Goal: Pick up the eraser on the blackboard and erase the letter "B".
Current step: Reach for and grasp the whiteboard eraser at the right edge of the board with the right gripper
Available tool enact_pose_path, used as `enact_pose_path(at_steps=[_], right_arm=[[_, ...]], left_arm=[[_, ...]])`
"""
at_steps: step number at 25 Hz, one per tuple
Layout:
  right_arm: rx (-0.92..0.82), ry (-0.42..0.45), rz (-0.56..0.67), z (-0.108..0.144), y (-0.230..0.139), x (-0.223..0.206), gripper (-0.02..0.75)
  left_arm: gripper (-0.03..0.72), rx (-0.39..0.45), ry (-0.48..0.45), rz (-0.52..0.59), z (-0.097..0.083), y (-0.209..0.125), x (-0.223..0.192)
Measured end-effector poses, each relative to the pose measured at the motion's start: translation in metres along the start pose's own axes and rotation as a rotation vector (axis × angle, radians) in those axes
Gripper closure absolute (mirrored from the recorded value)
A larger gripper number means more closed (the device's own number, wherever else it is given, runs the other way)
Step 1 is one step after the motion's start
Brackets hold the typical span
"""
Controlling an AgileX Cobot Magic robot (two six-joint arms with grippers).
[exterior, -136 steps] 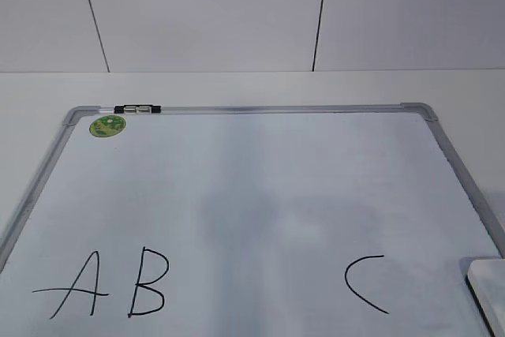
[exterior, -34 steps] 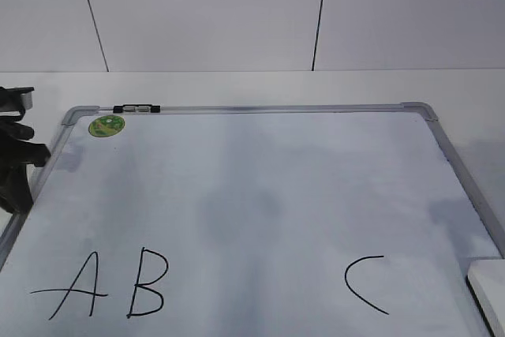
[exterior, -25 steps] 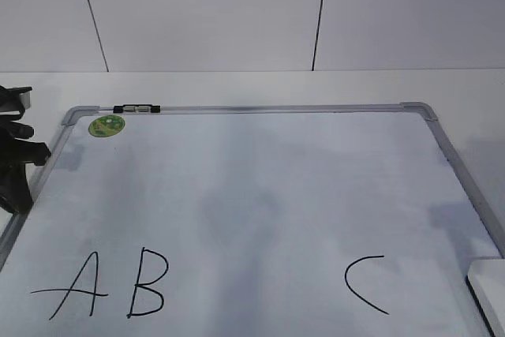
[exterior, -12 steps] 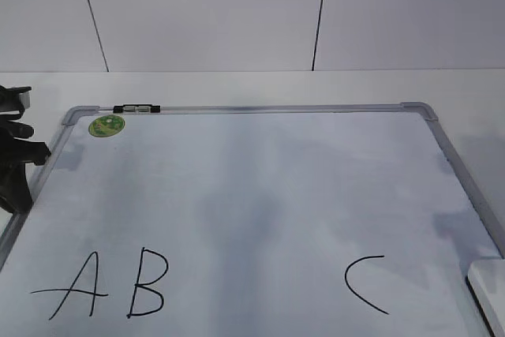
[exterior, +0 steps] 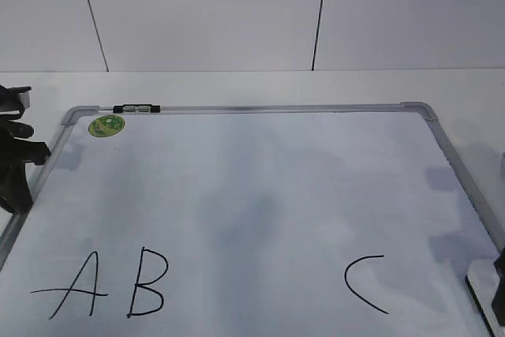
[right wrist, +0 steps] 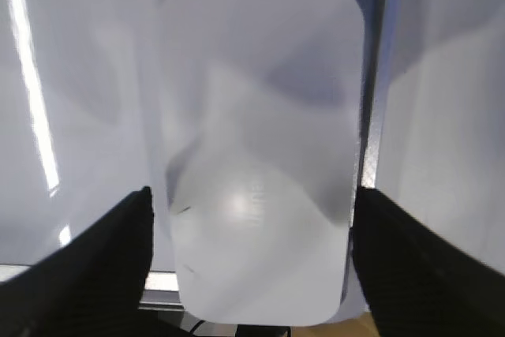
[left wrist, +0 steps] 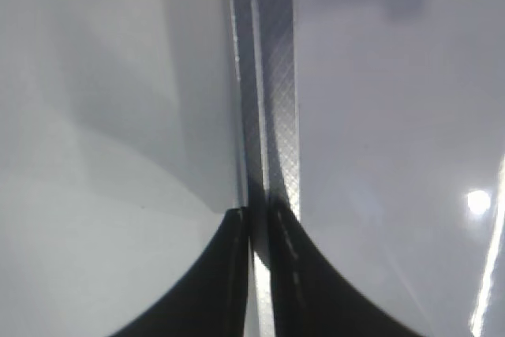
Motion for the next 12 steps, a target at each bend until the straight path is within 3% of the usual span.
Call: enact_pose_path(at_steps=[12], right_arm=[[-0.009, -0.014, -0.081, -0.001, 0.002, -0.012, 0.15]], left_arm=[[0.643, 0.0, 0.0, 0.0, 0.0, 0.0, 0.0]])
Point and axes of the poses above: a point on each arm's last joint axis where the gripper is mounted, x pointing back along that axis away from the gripper, z along the wrist's bending axis when the last joint is at zero, y = z × x, the point moved 3 cm from there along -x, pointing out along that axis toward the gripper, and after that the axes turned 13 degrees about x, right-handed, at the moved point
